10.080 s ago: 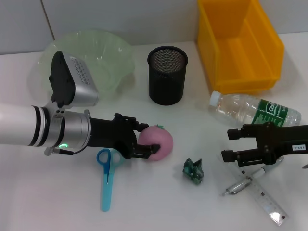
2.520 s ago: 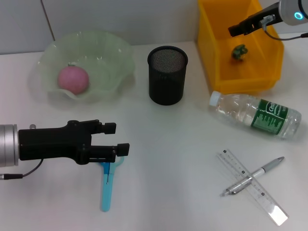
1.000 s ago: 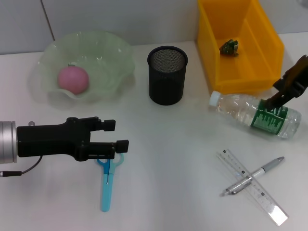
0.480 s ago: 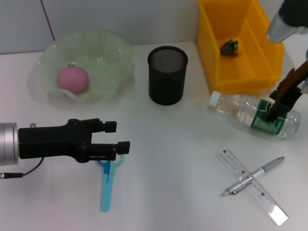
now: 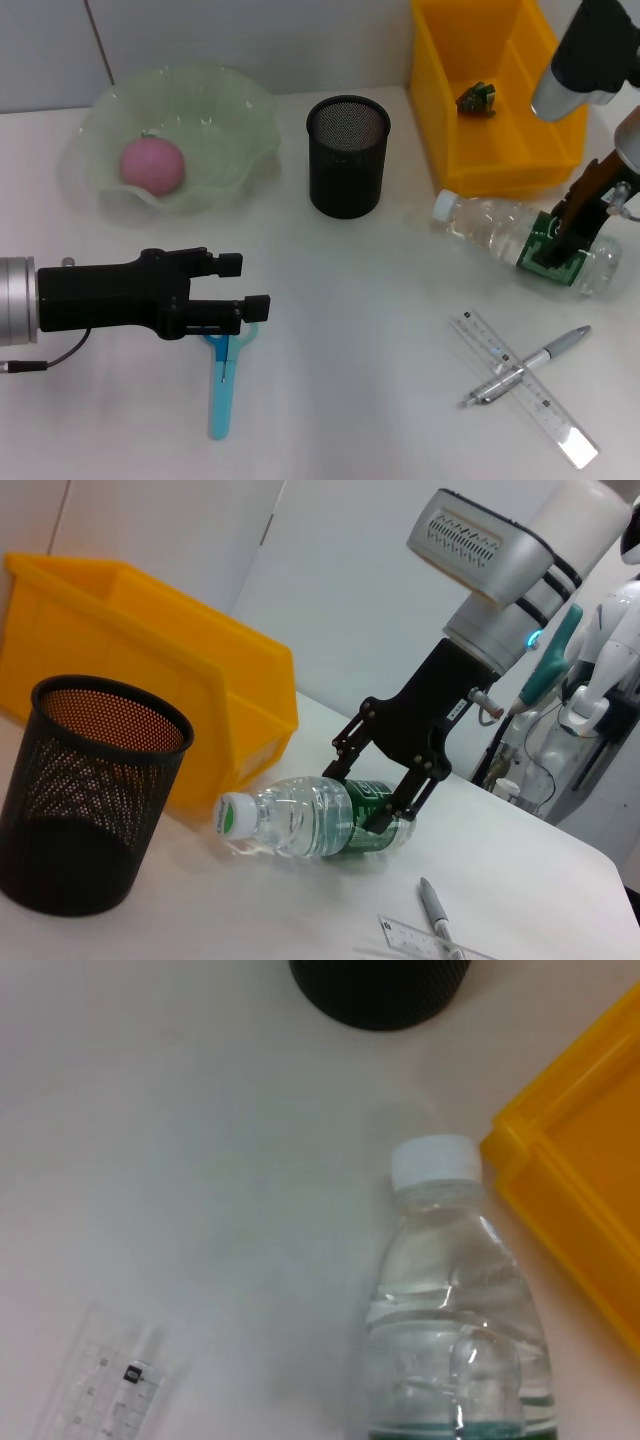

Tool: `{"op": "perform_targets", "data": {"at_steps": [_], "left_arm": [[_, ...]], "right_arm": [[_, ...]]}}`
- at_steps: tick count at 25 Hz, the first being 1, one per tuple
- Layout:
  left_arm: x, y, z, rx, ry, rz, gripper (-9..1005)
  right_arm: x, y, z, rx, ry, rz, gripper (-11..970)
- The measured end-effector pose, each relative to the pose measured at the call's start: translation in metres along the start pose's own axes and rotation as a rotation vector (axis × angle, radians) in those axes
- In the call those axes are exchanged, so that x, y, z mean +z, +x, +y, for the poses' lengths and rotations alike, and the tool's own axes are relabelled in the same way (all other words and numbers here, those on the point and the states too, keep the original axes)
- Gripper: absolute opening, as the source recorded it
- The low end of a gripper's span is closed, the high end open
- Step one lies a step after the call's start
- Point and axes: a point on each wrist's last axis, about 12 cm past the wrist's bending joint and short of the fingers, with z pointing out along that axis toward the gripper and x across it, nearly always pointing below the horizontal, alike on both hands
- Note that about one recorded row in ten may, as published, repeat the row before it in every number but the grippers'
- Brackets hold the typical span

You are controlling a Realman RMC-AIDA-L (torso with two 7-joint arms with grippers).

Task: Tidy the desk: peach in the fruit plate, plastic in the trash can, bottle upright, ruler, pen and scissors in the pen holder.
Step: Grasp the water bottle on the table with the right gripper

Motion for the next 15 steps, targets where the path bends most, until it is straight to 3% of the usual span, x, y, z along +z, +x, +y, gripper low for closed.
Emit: {"op": "perform_targets", "data": {"at_steps": [15], "left_arm": [[0.001,-0.002,0.000,-0.002,0.007,0.001,844]], "right_arm": [[0.022,0.002,0.003,0.005,-0.002,-0.005,732]]}}
